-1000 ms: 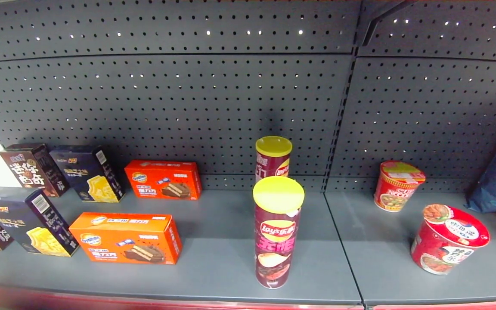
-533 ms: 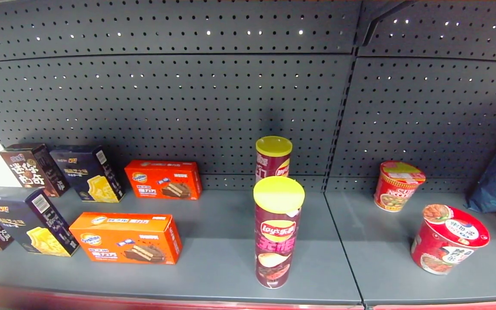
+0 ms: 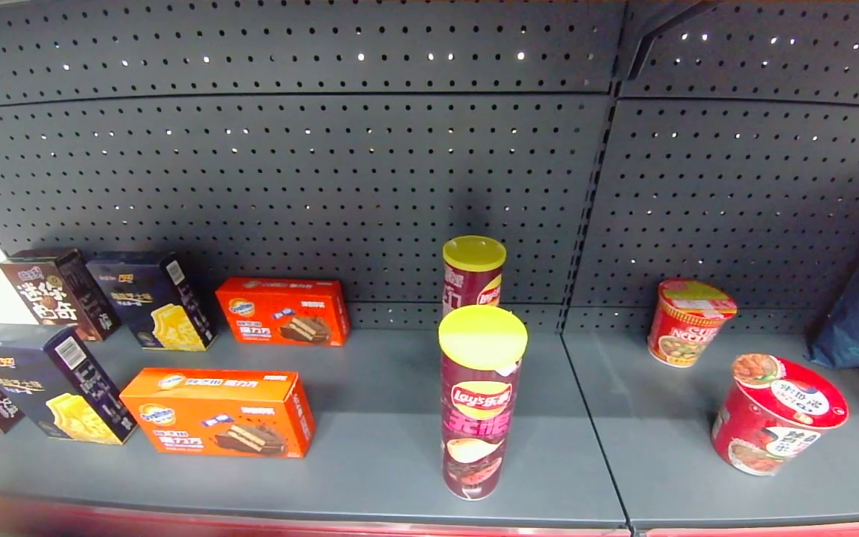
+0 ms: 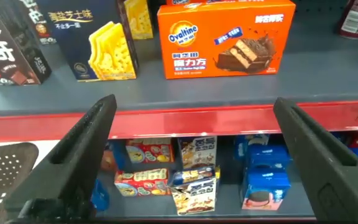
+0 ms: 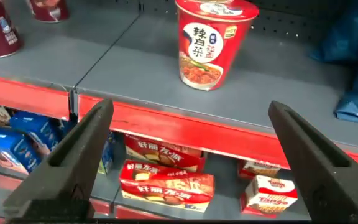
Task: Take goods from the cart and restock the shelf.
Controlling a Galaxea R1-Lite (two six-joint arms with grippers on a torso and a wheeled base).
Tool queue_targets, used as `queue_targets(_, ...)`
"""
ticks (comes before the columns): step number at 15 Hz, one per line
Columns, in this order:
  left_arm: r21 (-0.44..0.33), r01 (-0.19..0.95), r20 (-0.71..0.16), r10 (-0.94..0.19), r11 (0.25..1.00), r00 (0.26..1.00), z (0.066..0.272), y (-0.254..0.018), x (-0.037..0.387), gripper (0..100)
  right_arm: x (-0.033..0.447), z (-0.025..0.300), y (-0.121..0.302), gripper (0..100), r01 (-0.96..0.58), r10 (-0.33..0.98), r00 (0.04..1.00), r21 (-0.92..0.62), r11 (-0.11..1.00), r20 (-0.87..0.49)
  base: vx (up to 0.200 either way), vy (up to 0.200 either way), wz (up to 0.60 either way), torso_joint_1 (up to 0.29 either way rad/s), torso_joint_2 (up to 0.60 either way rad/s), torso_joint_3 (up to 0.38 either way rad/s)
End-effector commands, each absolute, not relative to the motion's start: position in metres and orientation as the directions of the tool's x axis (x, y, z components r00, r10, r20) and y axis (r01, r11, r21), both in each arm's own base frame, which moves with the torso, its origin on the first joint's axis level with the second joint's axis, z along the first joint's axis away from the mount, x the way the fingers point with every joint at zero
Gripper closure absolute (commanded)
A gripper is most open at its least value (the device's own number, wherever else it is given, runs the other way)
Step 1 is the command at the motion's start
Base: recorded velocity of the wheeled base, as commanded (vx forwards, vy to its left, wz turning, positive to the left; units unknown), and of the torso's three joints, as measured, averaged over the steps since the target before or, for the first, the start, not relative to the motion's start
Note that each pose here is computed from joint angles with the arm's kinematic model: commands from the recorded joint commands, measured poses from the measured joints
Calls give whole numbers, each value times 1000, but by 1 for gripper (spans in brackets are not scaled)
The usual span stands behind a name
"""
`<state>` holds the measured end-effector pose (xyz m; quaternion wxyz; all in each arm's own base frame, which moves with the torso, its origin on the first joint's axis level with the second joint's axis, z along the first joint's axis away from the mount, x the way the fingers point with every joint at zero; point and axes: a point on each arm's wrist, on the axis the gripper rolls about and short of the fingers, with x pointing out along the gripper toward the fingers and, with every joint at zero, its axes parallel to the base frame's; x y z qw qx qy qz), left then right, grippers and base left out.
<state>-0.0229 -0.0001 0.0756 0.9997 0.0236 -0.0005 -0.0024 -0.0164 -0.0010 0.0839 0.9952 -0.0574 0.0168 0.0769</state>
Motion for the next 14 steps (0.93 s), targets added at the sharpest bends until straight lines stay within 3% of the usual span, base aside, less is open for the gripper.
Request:
queue_targets(1,48,5,2,-5,999,1000,76,0,-23,0,-16,85,-1,0,-157,153,987,-107,982,-46,0,0,0,0,0,0)
queue_targets(13,40,5,0,-5,999,1000,75,0,-23,0,-16,84,-1,0,-131,127,991,-110,985,-44,0,0,0,0,0,0)
queue_targets(14,40,5,0,-5,999,1000,75,0,-23,0,-16,84,-1,0,-133,128,991,-111,985,-44,0,0,-600,-2,2,-2)
